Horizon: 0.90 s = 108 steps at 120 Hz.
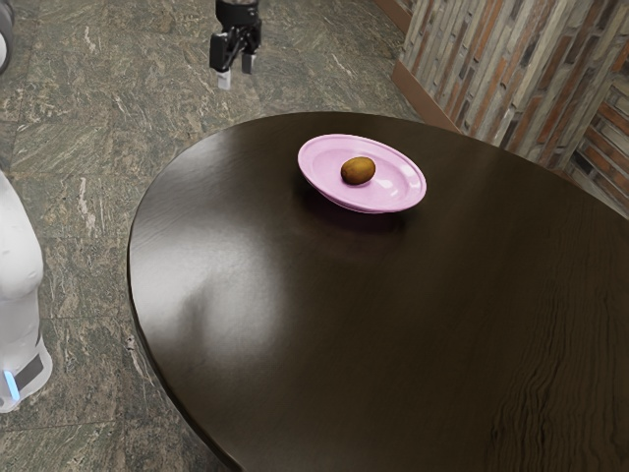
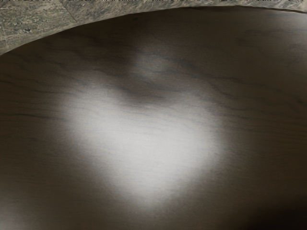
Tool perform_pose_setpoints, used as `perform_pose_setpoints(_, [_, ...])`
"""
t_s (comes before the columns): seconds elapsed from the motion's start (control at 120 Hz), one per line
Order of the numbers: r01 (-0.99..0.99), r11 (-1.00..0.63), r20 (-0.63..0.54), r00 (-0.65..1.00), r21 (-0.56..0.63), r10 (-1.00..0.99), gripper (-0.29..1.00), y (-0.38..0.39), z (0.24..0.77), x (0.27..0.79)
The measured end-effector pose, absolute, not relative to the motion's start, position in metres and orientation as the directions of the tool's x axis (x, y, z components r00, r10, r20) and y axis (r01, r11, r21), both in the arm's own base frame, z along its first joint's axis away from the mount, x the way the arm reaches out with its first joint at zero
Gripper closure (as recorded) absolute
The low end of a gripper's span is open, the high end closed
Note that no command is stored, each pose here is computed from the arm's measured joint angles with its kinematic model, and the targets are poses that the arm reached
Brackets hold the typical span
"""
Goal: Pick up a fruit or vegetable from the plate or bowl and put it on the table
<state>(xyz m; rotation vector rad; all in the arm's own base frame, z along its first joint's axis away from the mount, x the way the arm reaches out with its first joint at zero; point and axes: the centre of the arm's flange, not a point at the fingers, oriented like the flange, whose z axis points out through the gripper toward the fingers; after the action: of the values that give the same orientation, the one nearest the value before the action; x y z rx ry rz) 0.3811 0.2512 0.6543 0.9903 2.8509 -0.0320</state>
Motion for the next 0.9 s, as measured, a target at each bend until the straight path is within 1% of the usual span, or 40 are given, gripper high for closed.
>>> perform_pose_setpoints(0.083, [0.634,0.773,-0.113,-0.766,0.024,0.633,0.0,0.253,0.64,0.397])
perform_pose_setpoints(0.217, [0.678,0.732,-0.096,-0.726,0.057,0.68,0.0,0.245,0.61,0.447])
perform_pose_setpoints(0.35, [0.732,0.668,-0.107,-0.66,0.133,0.744,0.0,0.214,0.611,0.478])
perform_pose_setpoints(0.417, [0.776,0.608,-0.079,-0.604,0.169,0.793,0.0,0.201,0.614,0.485])
perform_pose_setpoints(0.475, [0.834,0.524,-0.046,-0.525,0.171,0.85,0.0,0.195,0.603,0.493])
perform_pose_setpoints(0.542, [0.903,0.393,-0.011,-0.397,0.173,0.918,0.0,0.178,0.597,0.5])
perform_pose_setpoints(0.633, [0.973,0.144,0.08,-0.16,0.182,0.984,0.0,0.126,0.599,0.513])
perform_pose_setpoints(0.675, [0.983,0.05,0.116,-0.071,0.176,0.991,0.0,0.114,0.6,0.516])
perform_pose_setpoints(0.783, [0.982,-0.108,0.186,0.079,0.152,0.979,0.0,0.134,0.603,0.511])
perform_pose_setpoints(0.9, [0.945,-0.318,0.254,0.29,0.075,0.923,0.0,0.142,0.597,0.513])
